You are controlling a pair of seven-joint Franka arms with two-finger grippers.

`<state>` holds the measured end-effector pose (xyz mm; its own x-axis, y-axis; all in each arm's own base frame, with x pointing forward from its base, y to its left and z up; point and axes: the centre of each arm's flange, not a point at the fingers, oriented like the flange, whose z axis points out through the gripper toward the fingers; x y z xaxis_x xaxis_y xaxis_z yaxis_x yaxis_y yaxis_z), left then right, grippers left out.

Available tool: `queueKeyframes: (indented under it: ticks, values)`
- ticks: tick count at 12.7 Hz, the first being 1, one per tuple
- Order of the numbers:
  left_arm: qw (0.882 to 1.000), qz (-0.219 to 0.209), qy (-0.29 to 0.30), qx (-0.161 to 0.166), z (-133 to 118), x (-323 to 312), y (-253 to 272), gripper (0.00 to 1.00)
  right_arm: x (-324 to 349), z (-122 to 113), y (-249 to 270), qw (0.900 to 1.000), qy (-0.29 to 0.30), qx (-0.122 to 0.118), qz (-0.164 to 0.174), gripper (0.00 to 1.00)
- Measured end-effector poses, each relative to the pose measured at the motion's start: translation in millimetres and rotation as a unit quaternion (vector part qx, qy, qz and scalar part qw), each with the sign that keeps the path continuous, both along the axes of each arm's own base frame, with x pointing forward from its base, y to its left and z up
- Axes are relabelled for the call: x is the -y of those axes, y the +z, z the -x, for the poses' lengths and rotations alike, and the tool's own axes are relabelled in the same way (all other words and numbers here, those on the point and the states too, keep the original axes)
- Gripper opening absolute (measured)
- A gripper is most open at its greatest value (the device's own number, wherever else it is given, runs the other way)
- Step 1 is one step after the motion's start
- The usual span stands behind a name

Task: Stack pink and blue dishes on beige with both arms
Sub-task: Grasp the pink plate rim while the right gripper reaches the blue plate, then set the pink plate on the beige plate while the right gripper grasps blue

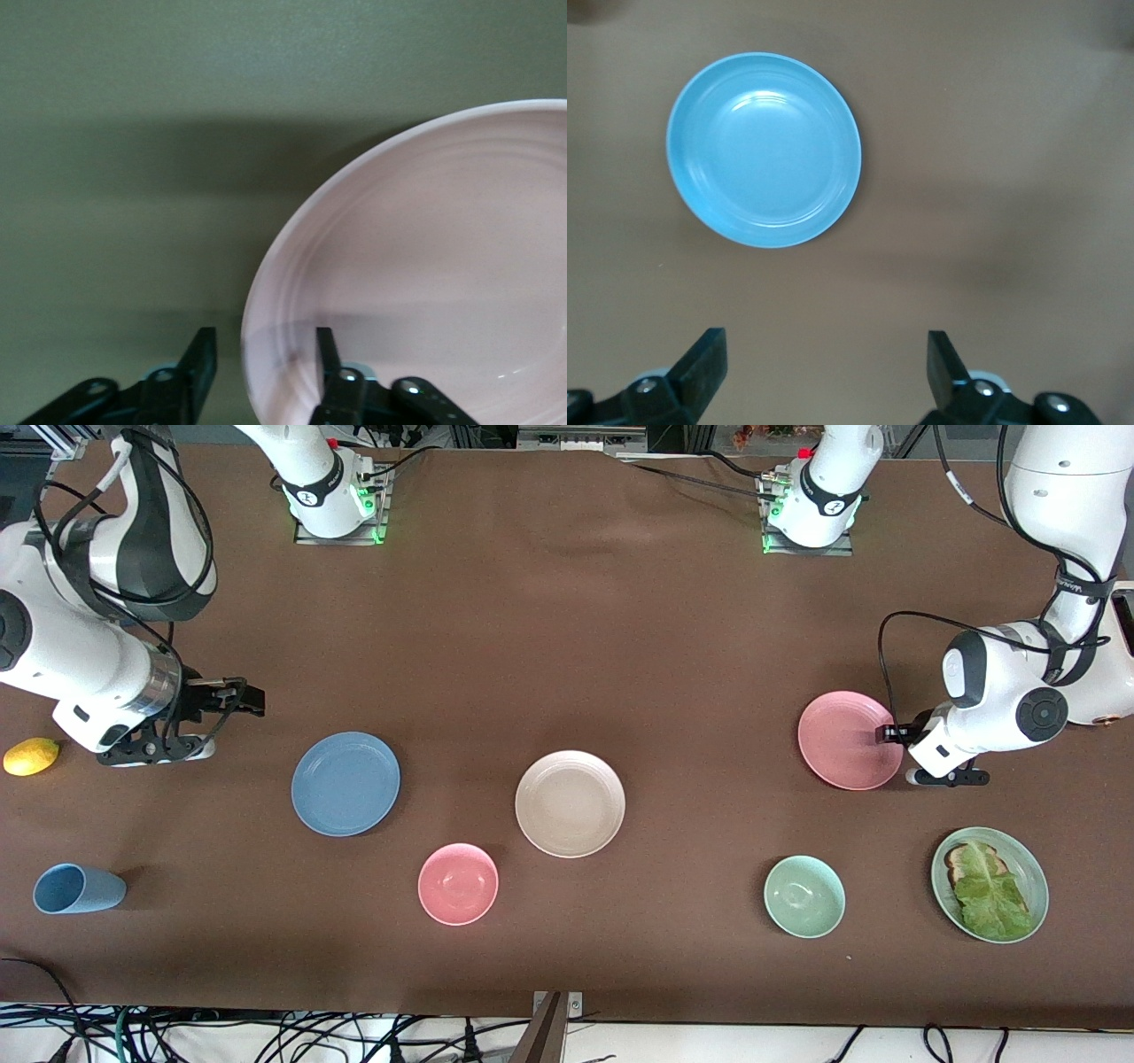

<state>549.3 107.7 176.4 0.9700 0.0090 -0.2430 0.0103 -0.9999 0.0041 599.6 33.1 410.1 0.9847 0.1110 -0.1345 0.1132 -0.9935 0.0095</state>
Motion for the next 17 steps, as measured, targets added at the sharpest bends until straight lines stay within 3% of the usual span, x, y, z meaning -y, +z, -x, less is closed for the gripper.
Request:
queueKeyframes:
  ticks: [3,6,11,17]
  values:
    - [1.0,0.003,-0.009,0.001,-2.4,0.7,2.8,0.15,8.2,7.8,-40.2,1.0,-0.005,0.02,0.0,1.0]
    - [1.0,0.005,-0.018,0.006,-8.8,6.9,9.1,0.14,9.6,17.0,-86.4,0.999,-0.004,0.047,-0.001,1.0]
    - [0.999,0.016,-0.018,-0.028,-40.9,26.6,55.1,0.06,10.1,10.0,-158.0,0.998,0.002,0.066,0.002,1.0]
    - [0.998,0.047,0.029,-0.038,-70.2,58.6,106.2,0.06,13.4,3.8,-205.3,0.996,0.002,0.092,0.004,0.95]
